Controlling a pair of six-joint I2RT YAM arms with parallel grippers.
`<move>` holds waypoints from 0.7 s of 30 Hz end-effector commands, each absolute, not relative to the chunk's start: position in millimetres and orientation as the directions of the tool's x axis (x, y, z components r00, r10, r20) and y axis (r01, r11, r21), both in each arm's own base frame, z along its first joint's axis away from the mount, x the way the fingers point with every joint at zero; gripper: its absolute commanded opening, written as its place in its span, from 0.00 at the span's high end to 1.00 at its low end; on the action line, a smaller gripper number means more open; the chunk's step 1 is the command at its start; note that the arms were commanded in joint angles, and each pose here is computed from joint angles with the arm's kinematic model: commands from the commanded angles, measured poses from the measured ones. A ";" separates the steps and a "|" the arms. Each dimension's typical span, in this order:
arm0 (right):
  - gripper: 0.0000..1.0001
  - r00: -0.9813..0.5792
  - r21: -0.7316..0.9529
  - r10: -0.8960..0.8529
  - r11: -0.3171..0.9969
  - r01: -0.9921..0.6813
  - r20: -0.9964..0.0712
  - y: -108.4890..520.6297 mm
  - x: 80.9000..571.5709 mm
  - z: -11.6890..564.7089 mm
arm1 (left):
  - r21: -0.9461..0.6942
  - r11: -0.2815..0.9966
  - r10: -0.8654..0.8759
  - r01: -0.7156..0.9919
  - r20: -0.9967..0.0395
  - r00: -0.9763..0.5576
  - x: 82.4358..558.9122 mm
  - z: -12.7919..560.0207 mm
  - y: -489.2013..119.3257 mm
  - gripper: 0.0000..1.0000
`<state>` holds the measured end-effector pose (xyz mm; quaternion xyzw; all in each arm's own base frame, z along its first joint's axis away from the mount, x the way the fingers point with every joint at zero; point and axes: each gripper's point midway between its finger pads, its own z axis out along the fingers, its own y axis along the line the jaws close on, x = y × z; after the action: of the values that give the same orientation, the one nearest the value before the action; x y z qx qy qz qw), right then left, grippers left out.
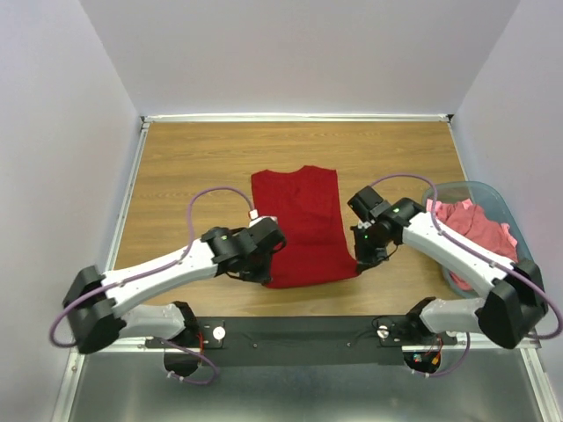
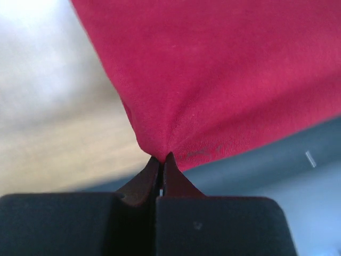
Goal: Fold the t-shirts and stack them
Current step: Fold the tshirt
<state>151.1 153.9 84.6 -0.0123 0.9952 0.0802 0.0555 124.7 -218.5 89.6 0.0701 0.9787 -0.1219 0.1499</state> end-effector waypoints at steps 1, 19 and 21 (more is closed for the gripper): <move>0.99 -0.998 0.107 -0.046 0.993 -0.041 0.046 127.1 100.6 124.4 | -0.283 0.949 0.101 0.135 -0.131 -0.986 66.8 119.4 -191.7 1.00; 0.99 -0.967 0.034 -0.113 0.992 -0.124 -0.230 166.7 219.2 181.5 | -0.403 0.913 -0.077 0.066 -0.329 -0.941 170.9 144.3 -195.9 1.00; 0.99 -0.964 0.026 -0.127 0.990 -0.136 -0.236 169.0 225.9 180.5 | -0.410 0.909 -0.081 0.071 -0.342 -0.936 177.5 141.3 -197.1 1.00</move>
<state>213.0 182.6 178.8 -0.0514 0.9911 0.0676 0.1023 171.8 -195.6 151.9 -0.0223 0.9617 -0.2051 0.1806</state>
